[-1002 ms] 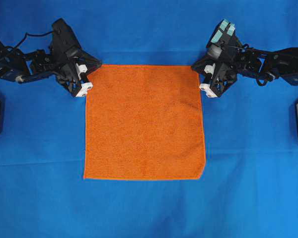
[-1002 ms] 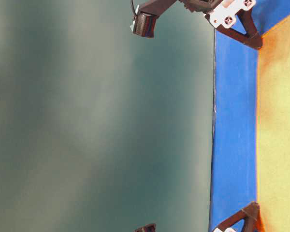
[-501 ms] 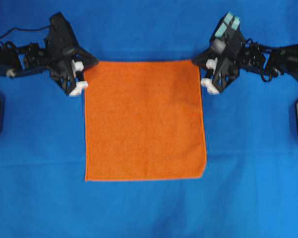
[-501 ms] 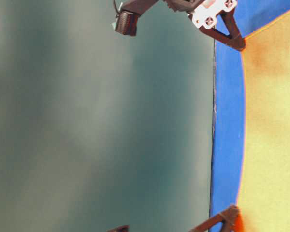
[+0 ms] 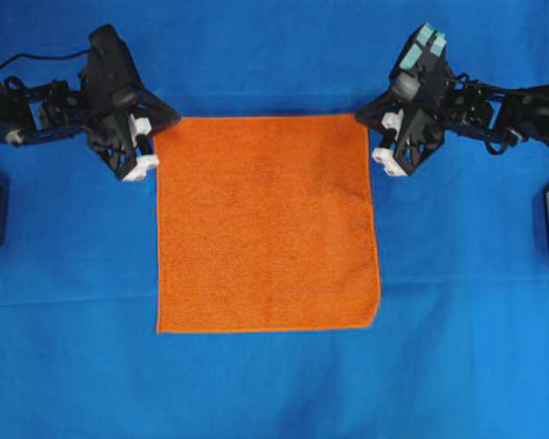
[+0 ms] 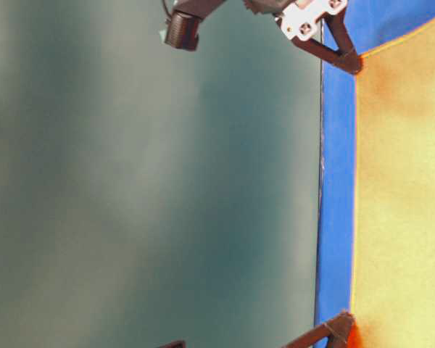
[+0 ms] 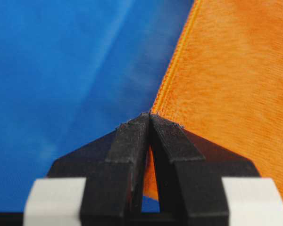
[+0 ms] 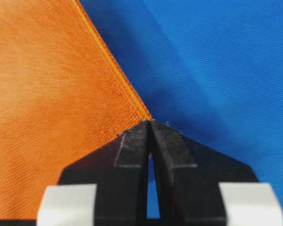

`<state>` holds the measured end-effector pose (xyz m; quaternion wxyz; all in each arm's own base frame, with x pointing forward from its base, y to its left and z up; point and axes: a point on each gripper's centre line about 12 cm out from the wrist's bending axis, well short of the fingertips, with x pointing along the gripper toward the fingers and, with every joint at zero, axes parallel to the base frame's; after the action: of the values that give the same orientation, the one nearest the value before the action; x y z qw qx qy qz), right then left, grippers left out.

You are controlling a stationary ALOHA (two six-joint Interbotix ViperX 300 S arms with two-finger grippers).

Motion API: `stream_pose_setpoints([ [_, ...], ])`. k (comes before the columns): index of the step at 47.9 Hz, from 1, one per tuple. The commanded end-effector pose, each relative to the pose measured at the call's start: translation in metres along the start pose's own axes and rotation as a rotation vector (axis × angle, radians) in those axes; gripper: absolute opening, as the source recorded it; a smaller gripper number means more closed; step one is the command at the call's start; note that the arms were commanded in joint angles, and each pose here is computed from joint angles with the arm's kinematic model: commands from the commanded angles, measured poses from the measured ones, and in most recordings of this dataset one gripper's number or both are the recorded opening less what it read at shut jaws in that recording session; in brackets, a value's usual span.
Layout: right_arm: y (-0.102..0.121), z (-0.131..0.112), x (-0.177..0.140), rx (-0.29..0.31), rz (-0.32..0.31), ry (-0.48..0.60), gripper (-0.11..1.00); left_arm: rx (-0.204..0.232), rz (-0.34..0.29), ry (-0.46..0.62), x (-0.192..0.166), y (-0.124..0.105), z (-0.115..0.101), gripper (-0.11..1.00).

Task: Fold the orange towel.
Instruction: 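Grasp the far corners and pull them toward the near edge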

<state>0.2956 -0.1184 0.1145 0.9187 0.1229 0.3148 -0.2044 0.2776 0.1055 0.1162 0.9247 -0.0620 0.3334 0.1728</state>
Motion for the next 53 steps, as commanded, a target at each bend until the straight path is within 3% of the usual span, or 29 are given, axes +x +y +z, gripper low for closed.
stream_pose_setpoints([
  [1, 0.011, 0.01, -0.011, -0.001, 0.029, -0.03, 0.01, 0.023, -0.038, -0.029, -0.007, -0.014, 0.013, 0.03],
  [18, 0.079, -0.017, -0.044, -0.061, 0.213, 0.06, 0.01, 0.114, -0.215, 0.066, -0.027, -0.081, 0.0, 0.03],
  [24, 0.107, -0.03, -0.053, -0.079, 0.288, 0.099, 0.01, 0.113, -0.281, 0.082, -0.033, -0.107, -0.005, 0.03],
  [39, 0.148, -0.051, -0.068, -0.072, 0.396, 0.169, 0.01, 0.046, -0.422, 0.138, -0.046, -0.167, -0.018, 0.03],
  [47, 0.164, -0.057, -0.072, -0.075, 0.431, 0.19, 0.01, 0.075, -0.48, 0.149, -0.05, -0.195, -0.018, 0.03],
  [53, 0.17, -0.059, -0.07, -0.078, 0.434, 0.209, 0.01, 0.091, -0.489, 0.161, -0.049, -0.202, -0.021, 0.03],
])
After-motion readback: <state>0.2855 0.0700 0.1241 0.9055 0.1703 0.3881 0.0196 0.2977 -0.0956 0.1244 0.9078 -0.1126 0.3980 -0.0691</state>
